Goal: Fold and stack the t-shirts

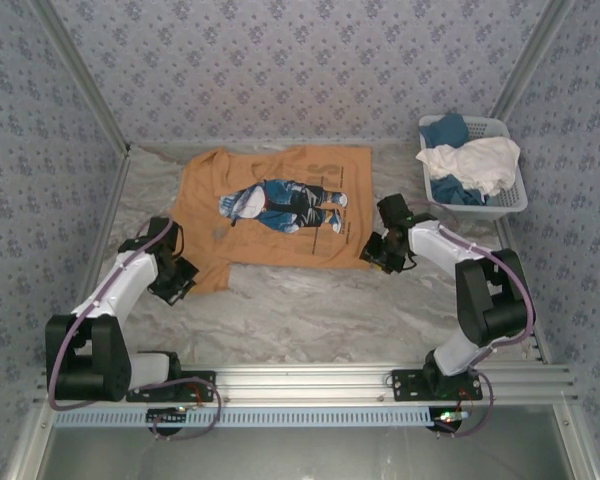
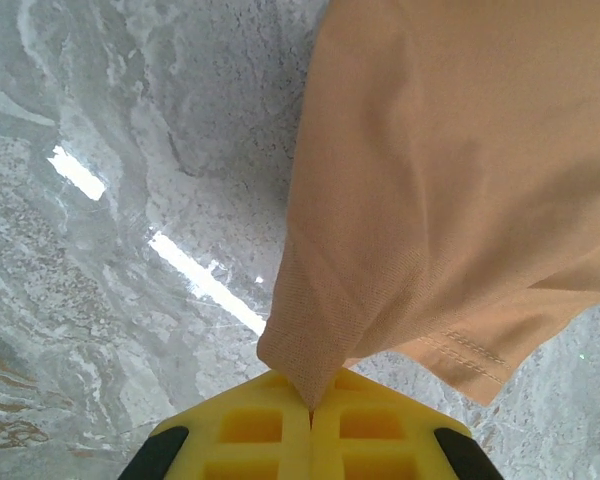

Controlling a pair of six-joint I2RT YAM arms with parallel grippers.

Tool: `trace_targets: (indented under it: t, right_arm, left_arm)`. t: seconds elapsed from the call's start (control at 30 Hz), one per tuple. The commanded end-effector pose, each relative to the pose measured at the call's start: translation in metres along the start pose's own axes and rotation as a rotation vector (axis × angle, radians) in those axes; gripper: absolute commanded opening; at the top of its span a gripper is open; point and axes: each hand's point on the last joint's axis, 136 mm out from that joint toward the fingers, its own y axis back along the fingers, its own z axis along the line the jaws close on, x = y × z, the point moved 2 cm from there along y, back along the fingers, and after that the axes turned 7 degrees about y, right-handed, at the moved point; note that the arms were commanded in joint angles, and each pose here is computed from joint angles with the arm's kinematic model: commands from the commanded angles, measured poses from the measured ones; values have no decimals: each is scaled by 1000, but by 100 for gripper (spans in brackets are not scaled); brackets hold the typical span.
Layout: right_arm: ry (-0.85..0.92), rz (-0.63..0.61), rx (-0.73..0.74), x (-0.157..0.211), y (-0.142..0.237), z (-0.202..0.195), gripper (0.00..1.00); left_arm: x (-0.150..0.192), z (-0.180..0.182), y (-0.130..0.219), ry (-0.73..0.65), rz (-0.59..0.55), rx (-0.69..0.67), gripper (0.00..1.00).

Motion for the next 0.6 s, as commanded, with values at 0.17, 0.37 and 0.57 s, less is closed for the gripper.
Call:
trace_targets:
  t: [0.17, 0.37, 0.57]
  right_arm:
    - [-86, 30, -6, 12, -10, -4, 35]
    - [-81, 17, -10, -3, -18, 5, 34]
    - [-66, 38, 14, -3, -22, 9, 34]
  left_arm:
    - [1, 0, 9, 8, 10, -4, 0]
    - [2, 0, 8, 3, 17, -3, 0]
    - [2, -2, 8, 4, 19, 7, 0]
